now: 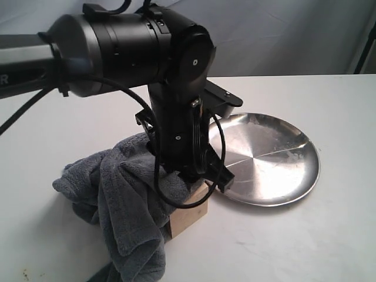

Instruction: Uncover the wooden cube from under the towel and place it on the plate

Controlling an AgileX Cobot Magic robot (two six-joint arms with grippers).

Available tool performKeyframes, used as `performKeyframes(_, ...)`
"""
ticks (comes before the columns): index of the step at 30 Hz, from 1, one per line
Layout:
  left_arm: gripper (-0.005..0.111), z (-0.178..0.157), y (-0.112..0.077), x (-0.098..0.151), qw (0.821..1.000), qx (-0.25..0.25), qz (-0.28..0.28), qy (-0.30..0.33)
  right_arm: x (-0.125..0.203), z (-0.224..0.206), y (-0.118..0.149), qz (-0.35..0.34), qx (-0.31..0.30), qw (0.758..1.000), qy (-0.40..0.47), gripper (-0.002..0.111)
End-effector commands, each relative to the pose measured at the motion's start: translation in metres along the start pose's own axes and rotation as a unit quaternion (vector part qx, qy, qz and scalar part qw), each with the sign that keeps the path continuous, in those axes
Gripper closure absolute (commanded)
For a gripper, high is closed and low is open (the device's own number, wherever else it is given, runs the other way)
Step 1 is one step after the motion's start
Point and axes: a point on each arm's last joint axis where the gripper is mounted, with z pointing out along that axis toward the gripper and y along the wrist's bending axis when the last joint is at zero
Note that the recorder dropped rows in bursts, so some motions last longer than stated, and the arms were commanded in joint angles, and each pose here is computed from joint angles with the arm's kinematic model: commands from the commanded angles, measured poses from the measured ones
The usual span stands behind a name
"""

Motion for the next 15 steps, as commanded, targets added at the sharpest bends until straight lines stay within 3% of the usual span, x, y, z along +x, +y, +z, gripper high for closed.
performKeyframes(1,0.044,0.007,-0.002,-0.003,1.000,-0.003,0.004,0.005,0.001,0.000,0.000,0.006,-0.001,1.000,-0.001,0.108)
performKeyframes(4,0.038,0.012,-0.002,-0.004,1.000,-0.004,0.005,0.012,0.001,0.000,0.000,0.006,-0.001,1.000,-0.001,0.108)
performKeyframes(11,0.039,0.021,0.002,-0.005,0.999,-0.030,0.014,0.021,0.001,0.000,0.000,0.006,-0.001,1.000,-0.001,0.108)
performKeyframes(15,0.045,0.026,0.005,-0.006,0.998,-0.047,0.021,0.026,0.001,0.000,0.000,0.006,-0.001,1.000,-0.001,0.108)
